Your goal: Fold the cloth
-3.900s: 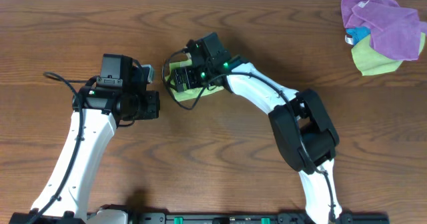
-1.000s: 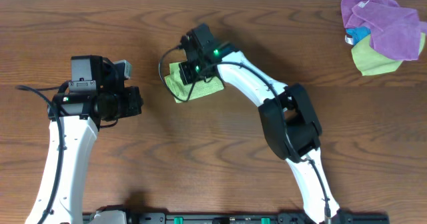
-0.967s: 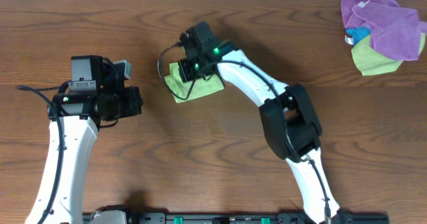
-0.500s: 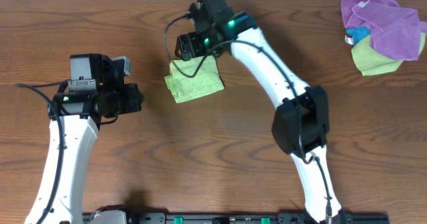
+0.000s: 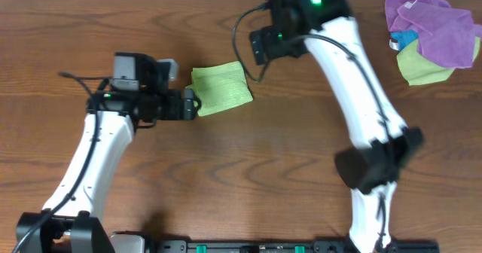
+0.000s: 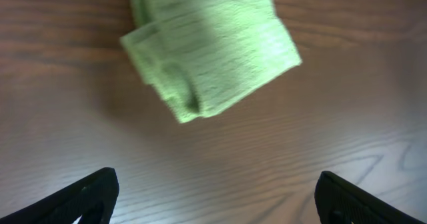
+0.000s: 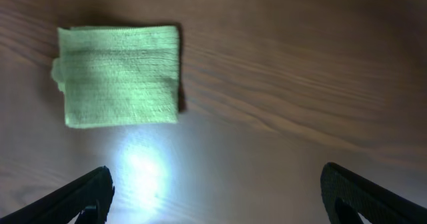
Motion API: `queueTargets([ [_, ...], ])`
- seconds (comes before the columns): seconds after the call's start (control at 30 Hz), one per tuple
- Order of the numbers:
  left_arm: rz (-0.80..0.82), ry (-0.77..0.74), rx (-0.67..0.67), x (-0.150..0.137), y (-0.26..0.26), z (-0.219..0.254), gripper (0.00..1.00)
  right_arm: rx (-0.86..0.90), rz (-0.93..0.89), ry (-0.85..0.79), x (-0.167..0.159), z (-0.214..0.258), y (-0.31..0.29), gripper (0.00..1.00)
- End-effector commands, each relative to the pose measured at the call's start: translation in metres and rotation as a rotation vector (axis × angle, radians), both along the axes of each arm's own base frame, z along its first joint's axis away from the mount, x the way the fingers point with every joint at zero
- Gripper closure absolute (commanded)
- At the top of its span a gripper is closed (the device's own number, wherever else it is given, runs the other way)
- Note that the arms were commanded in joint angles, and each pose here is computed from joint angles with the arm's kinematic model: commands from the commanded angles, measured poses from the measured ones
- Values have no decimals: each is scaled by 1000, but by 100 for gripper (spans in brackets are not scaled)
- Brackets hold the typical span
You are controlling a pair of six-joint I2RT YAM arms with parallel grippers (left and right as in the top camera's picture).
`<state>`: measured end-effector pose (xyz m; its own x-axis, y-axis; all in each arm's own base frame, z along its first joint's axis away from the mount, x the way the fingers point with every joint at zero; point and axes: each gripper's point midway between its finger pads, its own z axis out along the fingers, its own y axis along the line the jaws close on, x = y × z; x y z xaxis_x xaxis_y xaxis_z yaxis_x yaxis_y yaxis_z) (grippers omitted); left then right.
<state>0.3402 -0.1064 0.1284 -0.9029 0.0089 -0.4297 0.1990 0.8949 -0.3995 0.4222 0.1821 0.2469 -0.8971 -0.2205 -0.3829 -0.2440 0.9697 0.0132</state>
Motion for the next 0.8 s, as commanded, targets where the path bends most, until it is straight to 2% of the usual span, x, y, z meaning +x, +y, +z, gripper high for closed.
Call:
queueTargets([
  [0.0,3,-24,28,4,-10,4,5,-57,-37,-162,-19,64,-28,1],
  [0.17,11,-17,18,3,-14,5,5,-56,-68,-240,-66,114,-57,1],
  [0.37,-3,-2,-11,-1,-20,6,4,-64,-128,-290,-133,138,-96,1],
  [0.53,-14,3,-30,-3,-23,7,4,-63,-179,-302,-199,119,-128,1],
  [0.77,-9,14,-37,-5,-27,6,5,102,-235,-321,-275,69,-150,1],
])
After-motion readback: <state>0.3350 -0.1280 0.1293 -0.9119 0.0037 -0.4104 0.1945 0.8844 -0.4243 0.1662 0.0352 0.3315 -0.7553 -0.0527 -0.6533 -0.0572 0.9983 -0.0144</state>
